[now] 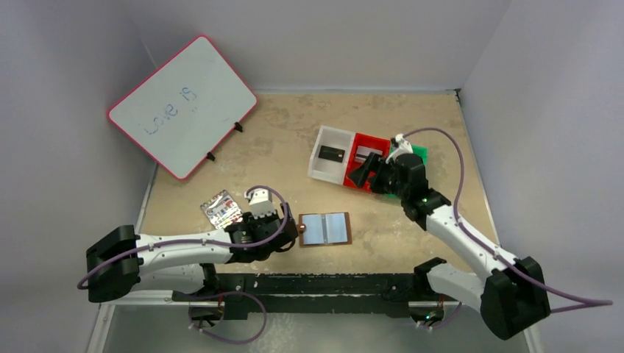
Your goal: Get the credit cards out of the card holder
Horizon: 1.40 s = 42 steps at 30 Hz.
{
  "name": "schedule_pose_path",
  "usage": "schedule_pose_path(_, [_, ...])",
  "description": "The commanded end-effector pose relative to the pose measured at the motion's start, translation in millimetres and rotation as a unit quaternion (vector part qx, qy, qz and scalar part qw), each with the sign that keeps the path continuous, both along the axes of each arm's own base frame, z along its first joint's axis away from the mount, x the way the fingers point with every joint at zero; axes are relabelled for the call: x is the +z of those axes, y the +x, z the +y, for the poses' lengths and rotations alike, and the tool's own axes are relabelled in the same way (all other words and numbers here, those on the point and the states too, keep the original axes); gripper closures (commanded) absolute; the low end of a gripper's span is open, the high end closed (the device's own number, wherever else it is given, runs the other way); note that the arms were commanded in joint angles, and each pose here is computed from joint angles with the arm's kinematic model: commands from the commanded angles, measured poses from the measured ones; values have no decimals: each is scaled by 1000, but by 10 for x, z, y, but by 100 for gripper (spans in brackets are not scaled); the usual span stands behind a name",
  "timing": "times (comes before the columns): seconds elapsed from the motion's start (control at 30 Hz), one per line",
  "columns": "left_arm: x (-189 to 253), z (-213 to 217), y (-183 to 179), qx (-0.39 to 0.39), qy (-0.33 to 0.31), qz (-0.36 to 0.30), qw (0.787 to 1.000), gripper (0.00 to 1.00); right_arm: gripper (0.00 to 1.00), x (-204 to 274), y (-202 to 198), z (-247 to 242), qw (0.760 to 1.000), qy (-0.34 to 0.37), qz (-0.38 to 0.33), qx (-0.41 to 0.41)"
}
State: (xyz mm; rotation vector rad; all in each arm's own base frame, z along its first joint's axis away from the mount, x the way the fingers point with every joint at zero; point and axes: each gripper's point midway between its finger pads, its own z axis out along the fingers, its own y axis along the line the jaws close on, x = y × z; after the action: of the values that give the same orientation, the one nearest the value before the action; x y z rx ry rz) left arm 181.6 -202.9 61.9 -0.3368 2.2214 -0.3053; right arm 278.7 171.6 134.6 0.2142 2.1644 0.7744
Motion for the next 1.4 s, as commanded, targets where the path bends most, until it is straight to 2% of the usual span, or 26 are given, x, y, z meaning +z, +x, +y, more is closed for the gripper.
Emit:
schedule_pose_path(0.0, [297,-32,110,20,-20,-30,999,18,13,323,444,37,998,-32,-43,-14])
schedule_pose_path(0.17, [361,35,105,21,-10,-34,999,17,4,264,872,74,997,-72,-19,-38])
schedule_pose_path(0.3, [407,95,99,24,-5,-37,999,15,3,175,1125,70,993,-99,-3,-57])
schedule_pose_path(0.5, [446,172,93,29,1,-42,999,14,3,-27,1329,253,994,-102,12,-24])
schedule_pose_path(0.8, [458,177,93,28,2,-43,999,14,3,-158,1443,447,995,-101,16,24])
schedule_pose_path(1.1, [414,181,84,28,3,-40,999,14,7,-256,1326,671,993,-84,20,81])
schedule_pose_path(1.37, [416,166,92,23,11,-40,999,15,10,-280,1277,839,990,-97,15,104])
